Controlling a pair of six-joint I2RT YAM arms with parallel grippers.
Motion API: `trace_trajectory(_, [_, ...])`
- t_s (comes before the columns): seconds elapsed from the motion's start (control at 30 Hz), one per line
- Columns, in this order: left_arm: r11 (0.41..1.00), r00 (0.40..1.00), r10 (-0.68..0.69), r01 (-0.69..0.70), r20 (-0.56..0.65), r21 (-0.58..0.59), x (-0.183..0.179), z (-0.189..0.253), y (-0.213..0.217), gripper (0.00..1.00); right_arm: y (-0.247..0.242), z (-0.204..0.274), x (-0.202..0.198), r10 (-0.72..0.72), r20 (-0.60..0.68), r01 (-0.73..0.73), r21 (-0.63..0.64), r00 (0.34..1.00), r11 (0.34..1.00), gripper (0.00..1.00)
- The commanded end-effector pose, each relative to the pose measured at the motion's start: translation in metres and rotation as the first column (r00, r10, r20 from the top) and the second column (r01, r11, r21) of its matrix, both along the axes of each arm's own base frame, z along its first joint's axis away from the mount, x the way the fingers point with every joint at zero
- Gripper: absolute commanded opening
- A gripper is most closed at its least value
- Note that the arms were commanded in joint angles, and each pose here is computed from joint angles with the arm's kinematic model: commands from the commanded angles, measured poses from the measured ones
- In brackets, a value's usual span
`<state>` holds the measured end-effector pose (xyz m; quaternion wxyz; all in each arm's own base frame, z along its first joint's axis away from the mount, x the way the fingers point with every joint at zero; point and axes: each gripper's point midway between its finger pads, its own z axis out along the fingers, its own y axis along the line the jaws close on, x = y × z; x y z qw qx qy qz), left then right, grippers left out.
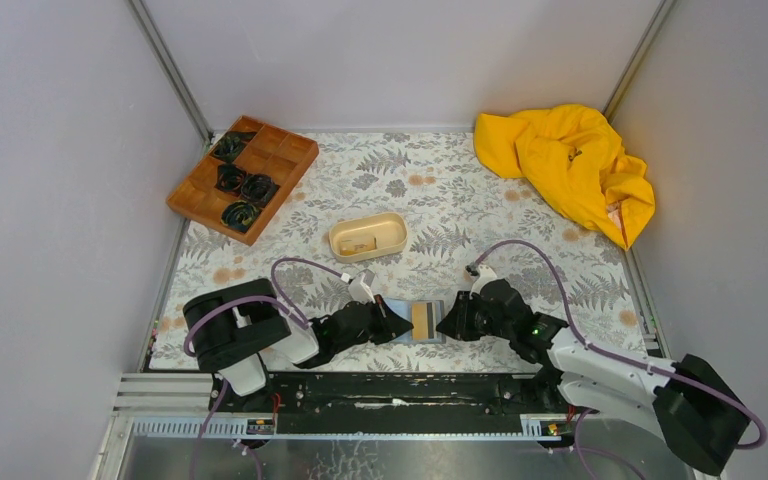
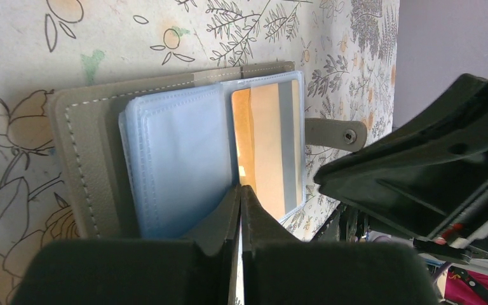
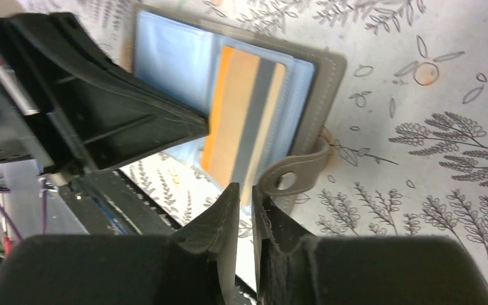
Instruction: Take the credit cards out of the card holder
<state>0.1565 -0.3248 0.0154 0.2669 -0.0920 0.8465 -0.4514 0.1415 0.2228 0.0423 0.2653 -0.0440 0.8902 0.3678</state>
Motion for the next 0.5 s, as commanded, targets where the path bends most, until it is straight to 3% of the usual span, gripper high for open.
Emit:
trace_trajectory(0.0, [0.998,0.999,-0.034,0.035,-0.020,0.058,-0.009,-0.012,0.007,0.03,0.006,0.003,0.012,-0.004,0.043,0.005,-0.017,0.999,1.000,0.20])
trace_trajectory(0.17, [0.998,0.999,-0.037,0.038,-0.019,0.058,-0.010,-0.011,0.009,0.07,0.002,-0.012,0.011,-0.016,0.021,0.017,-0.047,1.000,0.999,0.20])
trace_trajectory(0.37, [0.998,0.999,-0.041,0.041,-0.012,0.040,-0.010,-0.006,0.007,0.34,0.000,-0.022,0.008,-0.014,0.001,0.014,-0.057,1.000,0.998,0.18])
trace_trajectory(0.47, [0.999,0.999,-0.048,0.048,-0.005,0.018,-0.010,-0.001,0.003,0.43,0.000,-0.025,0.006,-0.007,-0.005,0.007,-0.059,1.000,0.998,0.18])
